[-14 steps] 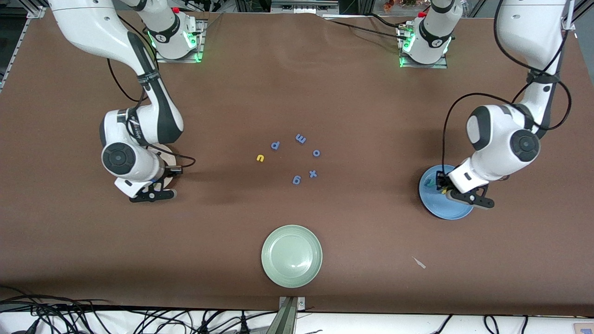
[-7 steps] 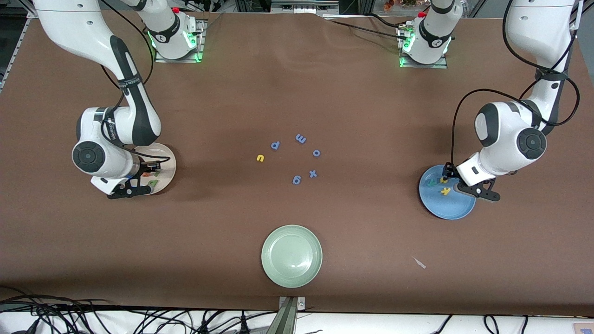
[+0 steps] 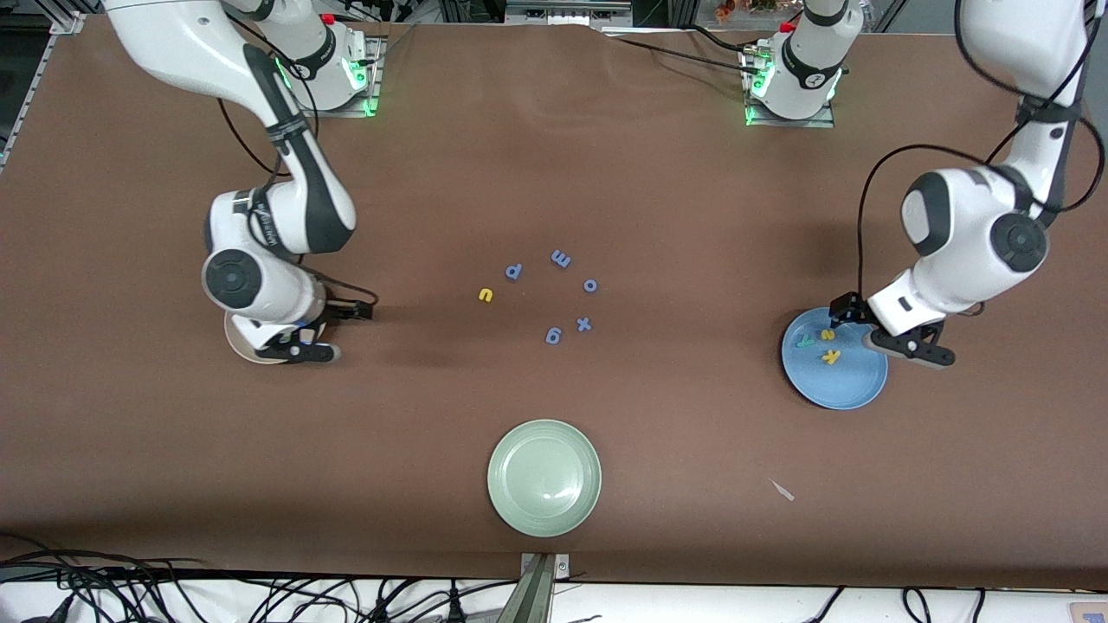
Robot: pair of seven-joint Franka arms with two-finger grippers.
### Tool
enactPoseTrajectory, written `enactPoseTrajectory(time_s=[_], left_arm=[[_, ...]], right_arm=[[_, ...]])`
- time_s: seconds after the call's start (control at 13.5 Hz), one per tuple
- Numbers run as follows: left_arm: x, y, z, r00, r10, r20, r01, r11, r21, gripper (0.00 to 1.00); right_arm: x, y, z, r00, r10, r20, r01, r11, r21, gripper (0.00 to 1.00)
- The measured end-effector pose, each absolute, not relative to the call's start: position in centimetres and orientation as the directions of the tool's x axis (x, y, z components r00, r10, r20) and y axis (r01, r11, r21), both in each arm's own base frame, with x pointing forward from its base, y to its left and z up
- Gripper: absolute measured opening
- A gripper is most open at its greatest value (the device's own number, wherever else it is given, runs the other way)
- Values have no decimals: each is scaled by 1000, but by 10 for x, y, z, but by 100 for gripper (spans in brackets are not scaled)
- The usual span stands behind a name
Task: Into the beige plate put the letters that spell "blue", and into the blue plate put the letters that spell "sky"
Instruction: 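Return the left arm to rest while the right gripper reaches yellow u, then grasp the yellow u with the right gripper and lift it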
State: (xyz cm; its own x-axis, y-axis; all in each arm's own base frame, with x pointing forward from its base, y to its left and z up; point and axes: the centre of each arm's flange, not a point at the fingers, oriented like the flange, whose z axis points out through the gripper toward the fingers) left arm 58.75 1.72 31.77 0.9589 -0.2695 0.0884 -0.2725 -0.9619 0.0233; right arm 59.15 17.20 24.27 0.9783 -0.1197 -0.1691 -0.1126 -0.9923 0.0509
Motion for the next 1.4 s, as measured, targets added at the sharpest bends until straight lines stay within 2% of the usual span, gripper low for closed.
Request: enactPoseTrajectory(time_s=[0.22,0.44,0.66,0.96,1.4], left_arm=[[575,11,415,944,-282,173,-291,-956,30,100],[562,-4,496,936,-327,131,-337,-940,63,100],[550,-6,552,928,-367,59,-370,-928,36,100],[532,-3,592,936,-351,-26,-348,-935,65,100],[533,-14,594,966,-254,-50,-251,-966,59,100]], right_arm=[[580,223,248,961,-227,-155,-223,-974,42,100],[570,271,247,947,-292,-136,-289,-956,42,100],[566,314,240,930,-348,-118,-346,-938,39,100],[562,345,217,915,-394,-87,-395,-919,11,100],[545,373,194,916,-391,-83,-392,-920,9,100]])
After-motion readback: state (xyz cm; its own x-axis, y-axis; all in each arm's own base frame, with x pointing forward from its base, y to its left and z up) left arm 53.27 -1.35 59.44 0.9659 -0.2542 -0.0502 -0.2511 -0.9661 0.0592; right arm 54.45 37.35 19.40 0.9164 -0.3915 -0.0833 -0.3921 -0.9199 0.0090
